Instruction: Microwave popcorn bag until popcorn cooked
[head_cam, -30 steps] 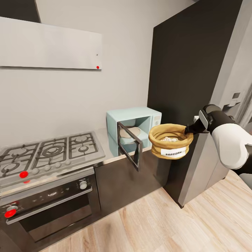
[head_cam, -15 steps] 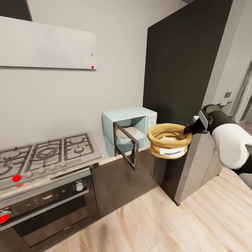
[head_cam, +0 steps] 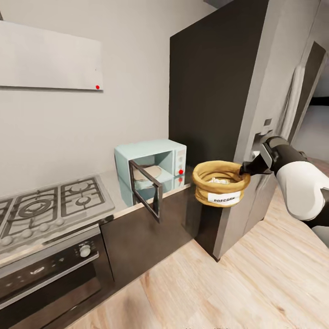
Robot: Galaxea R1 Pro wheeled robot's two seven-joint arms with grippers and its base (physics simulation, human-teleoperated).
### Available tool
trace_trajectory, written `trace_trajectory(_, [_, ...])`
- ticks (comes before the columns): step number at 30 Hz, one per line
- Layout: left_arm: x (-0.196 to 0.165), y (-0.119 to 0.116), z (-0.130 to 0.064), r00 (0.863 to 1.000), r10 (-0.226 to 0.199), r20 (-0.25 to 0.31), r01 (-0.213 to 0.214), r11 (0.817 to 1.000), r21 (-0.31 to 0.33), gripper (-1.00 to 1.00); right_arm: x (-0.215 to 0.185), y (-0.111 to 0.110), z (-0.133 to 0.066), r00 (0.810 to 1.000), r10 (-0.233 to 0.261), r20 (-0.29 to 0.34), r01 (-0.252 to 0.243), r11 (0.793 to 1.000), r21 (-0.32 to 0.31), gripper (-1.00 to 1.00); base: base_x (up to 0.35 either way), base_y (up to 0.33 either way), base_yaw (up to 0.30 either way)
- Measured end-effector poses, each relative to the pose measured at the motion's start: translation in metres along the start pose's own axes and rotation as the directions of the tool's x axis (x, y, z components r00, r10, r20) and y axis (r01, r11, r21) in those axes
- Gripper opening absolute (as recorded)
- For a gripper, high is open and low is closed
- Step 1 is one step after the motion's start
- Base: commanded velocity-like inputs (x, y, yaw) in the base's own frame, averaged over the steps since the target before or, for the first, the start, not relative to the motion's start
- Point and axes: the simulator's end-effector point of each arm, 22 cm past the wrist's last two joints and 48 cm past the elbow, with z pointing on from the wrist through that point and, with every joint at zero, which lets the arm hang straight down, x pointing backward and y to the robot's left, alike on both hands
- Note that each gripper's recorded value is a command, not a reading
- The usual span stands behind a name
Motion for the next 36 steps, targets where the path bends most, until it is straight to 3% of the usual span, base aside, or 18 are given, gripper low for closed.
trace_trajectory(4, [0.000,0.000,0.000,1.000,0.000,0.000,0.000,1.000,0.000,1.00,0.000,0.003,0.000,1.000,0.031,-0.001,-0.031,0.999,-0.029,-1.00,0.000,0.000,-0.246])
trace_trajectory(10, [0.000,-0.001,0.000,1.000,0.000,0.000,0.000,1.000,0.001,1.00,0.001,0.004,0.001,0.999,0.035,-0.001,-0.035,0.999,-0.032,-1.00,0.000,0.000,-0.239])
trace_trajectory(25, [0.000,0.000,0.000,1.000,0.002,0.000,-0.002,1.000,0.001,1.00,0.001,-0.006,0.001,0.999,0.037,-0.001,-0.037,0.999,-0.011,-1.00,0.000,0.006,-0.012])
trace_trajectory(36, [0.000,0.000,0.000,1.000,0.003,0.001,-0.003,1.000,0.000,1.00,0.001,-0.006,0.001,0.999,0.035,0.000,-0.035,0.999,-0.009,-1.00,0.000,0.283,0.000])
